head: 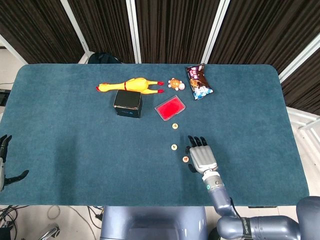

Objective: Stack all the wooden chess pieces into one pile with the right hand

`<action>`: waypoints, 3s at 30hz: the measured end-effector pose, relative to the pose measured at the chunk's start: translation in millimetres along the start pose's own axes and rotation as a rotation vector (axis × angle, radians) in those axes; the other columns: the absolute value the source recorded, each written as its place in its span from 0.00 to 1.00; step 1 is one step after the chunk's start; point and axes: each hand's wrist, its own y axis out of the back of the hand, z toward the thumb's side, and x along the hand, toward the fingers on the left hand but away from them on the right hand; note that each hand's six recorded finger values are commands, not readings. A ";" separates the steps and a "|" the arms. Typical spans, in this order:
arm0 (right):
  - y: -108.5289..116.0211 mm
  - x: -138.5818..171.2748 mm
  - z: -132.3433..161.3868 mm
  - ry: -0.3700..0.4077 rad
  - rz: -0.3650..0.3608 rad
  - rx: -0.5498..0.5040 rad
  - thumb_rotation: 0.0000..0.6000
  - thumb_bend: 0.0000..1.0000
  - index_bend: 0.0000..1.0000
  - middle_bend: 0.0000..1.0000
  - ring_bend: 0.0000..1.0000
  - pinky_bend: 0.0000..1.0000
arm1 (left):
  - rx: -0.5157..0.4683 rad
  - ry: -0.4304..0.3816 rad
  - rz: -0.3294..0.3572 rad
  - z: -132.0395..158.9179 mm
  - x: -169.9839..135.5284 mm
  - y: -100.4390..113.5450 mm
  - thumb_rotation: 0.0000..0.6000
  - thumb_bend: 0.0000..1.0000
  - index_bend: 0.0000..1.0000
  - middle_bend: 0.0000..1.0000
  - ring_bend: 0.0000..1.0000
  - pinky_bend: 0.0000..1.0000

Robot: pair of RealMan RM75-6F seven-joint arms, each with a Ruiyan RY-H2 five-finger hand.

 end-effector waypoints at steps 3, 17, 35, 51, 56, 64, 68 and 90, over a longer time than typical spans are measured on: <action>-5.6 0.2 5.7 0.008 -0.003 -0.010 1.00 0.39 0.40 0.00 0.00 0.00 | -0.004 0.001 -0.003 0.1 0.2 -0.1 1.00 0.01 0.04 0.02 0.00 0.15; -23.2 -15.5 5.2 -0.008 -0.012 0.022 1.00 0.39 0.40 0.00 0.00 0.00 | -0.011 0.005 0.001 -0.7 1.5 1.1 1.00 0.01 0.04 0.02 0.00 0.15; -25.8 -22.4 0.4 -0.023 -0.008 0.012 1.00 0.39 0.43 0.00 0.00 0.00 | -0.007 0.003 0.001 -0.4 1.4 1.2 1.00 0.01 0.04 0.02 0.00 0.15; -27.9 -28.2 -5.3 -0.043 -0.014 0.006 1.00 0.39 0.47 0.00 0.00 0.00 | -0.006 0.003 0.002 -0.4 1.2 1.2 1.00 0.01 0.04 0.02 0.00 0.15; -29.0 -28.3 -4.8 -0.042 -0.009 0.008 1.00 0.39 0.48 0.00 0.00 0.00 | -0.007 0.003 0.002 -0.4 1.2 1.4 1.00 0.01 0.04 0.01 0.00 0.15; -28.4 -28.7 -2.5 -0.040 -0.010 0.008 1.00 0.39 0.49 0.00 0.00 0.00 | -0.006 0.005 0.002 -0.8 1.3 1.2 1.00 0.01 0.04 0.02 0.00 0.15; -28.8 -29.2 -2.2 -0.043 -0.008 0.007 1.00 0.41 0.51 0.00 0.00 0.00 | -0.007 0.006 0.004 -1.1 1.2 1.6 1.00 0.01 0.04 0.01 0.00 0.15; 6.5 -32.7 -21.9 -0.092 -0.041 0.013 1.00 0.42 0.52 0.00 0.00 0.00 | -0.008 0.006 0.004 -0.3 0.4 1.3 1.00 0.01 0.04 0.01 0.00 0.15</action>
